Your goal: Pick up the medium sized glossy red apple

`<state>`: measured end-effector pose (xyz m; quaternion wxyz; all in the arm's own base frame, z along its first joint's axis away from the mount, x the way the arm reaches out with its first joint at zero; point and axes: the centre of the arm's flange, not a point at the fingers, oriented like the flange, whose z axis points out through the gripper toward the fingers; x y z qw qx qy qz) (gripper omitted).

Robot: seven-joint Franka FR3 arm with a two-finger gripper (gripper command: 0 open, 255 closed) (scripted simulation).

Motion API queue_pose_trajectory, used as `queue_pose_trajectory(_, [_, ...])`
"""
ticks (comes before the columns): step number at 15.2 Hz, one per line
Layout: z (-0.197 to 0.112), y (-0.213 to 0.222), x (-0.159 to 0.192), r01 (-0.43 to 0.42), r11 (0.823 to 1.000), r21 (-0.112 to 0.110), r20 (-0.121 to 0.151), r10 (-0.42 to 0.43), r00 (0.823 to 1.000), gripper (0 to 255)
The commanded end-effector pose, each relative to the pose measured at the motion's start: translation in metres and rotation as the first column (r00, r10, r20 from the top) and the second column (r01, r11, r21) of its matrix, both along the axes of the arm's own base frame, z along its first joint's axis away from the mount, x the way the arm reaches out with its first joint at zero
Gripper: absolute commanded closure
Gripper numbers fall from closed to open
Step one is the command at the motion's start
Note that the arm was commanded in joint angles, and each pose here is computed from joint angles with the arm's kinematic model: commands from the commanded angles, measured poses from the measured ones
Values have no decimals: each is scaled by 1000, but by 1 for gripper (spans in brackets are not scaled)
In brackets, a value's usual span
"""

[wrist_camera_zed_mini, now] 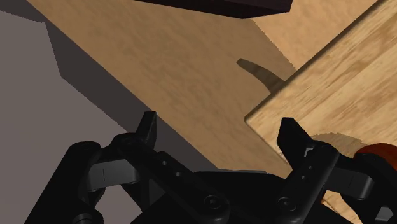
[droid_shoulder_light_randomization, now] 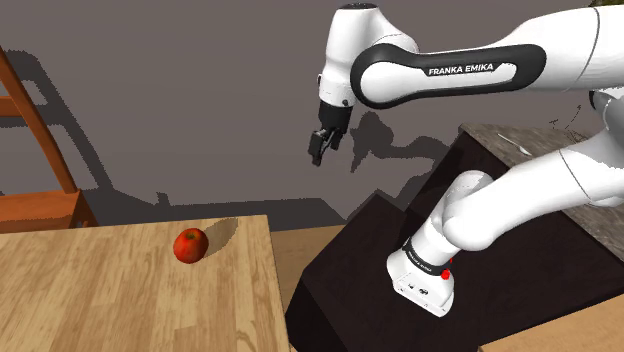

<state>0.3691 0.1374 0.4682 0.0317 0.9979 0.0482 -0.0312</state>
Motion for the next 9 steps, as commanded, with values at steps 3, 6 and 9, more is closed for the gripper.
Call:
queue_pose_trajectory(3, [-19,48,16,6,1000,3,4,-6,1000,0])
queue_pose_trajectory(6, [-35,82,29,10,1000,4,6,-10,1000,0])
queue_pose_trajectory(9, [-51,116,41,14,1000,6,9,-14,1000,0])
